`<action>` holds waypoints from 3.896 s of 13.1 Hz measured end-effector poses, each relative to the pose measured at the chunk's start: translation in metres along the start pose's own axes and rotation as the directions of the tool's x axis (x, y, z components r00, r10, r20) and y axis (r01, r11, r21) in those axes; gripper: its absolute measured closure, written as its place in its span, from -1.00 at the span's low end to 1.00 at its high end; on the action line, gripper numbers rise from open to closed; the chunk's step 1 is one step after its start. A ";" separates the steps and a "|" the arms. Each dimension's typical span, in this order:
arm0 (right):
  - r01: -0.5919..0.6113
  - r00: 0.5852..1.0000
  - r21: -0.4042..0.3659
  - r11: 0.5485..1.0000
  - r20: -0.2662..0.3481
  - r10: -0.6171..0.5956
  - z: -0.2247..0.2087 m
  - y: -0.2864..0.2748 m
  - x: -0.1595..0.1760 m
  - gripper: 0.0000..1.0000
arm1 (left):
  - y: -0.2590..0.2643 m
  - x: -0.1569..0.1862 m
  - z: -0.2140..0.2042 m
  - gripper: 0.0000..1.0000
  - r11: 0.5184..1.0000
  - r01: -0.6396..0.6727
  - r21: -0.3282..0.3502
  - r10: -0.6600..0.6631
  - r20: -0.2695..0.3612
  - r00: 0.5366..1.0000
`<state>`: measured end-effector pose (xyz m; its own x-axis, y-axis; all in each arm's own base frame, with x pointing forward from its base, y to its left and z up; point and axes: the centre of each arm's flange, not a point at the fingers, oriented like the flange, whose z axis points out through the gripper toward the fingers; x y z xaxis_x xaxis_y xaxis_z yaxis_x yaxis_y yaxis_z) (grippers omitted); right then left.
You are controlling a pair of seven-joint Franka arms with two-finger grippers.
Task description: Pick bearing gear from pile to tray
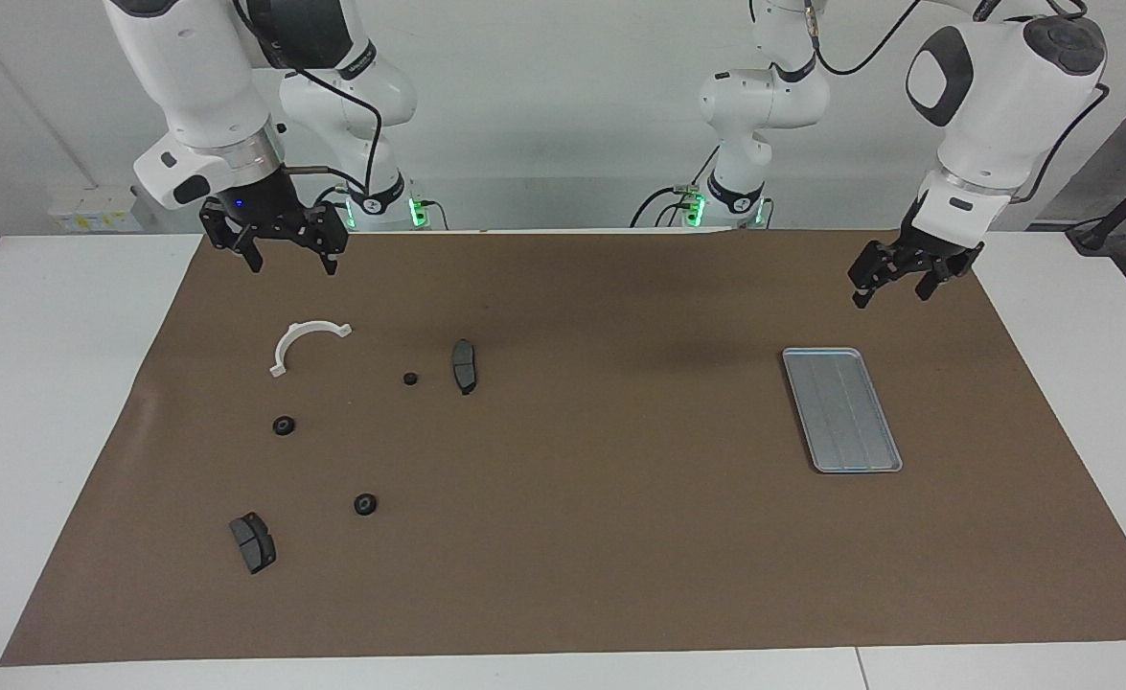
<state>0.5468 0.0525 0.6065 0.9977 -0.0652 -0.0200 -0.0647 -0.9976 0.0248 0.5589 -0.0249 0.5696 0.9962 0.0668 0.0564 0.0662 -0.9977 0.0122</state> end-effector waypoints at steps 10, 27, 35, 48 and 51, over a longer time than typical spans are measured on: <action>-0.017 0.999 0.008 1.000 -0.046 0.017 0.006 0.009 0.008 -1.00 | 0.000 0.000 -0.001 -1.00 1.000 0.000 0.000 0.000 -0.002 1.000; 0.064 0.993 0.023 0.998 -0.097 -0.061 0.263 0.101 0.068 -1.00 | -0.001 -0.001 -0.007 -1.00 1.000 0.002 -0.002 -0.002 -0.015 1.000; 0.052 0.994 0.029 0.998 -0.102 -0.049 0.321 0.107 0.057 -0.79 | -0.001 -0.002 -0.007 -1.00 1.000 0.001 -0.002 -0.001 -0.015 1.000; 0.092 0.991 0.027 0.995 -0.100 -0.089 0.309 0.098 0.055 0.31 | 0.000 -0.002 -0.008 -1.00 1.000 0.000 -0.002 0.000 -0.016 1.000; 0.072 0.988 0.033 0.997 -0.137 -0.067 0.289 0.060 0.064 0.31 | 0.000 -0.002 -0.008 -1.00 1.000 -0.001 -0.002 0.001 -0.016 1.000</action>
<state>0.6007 -0.0183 0.3177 0.9932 0.0052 0.1159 0.0063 -0.9999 -0.0092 0.5562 -0.0254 0.5774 0.9952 0.0658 0.0725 0.0649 -0.9978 0.0145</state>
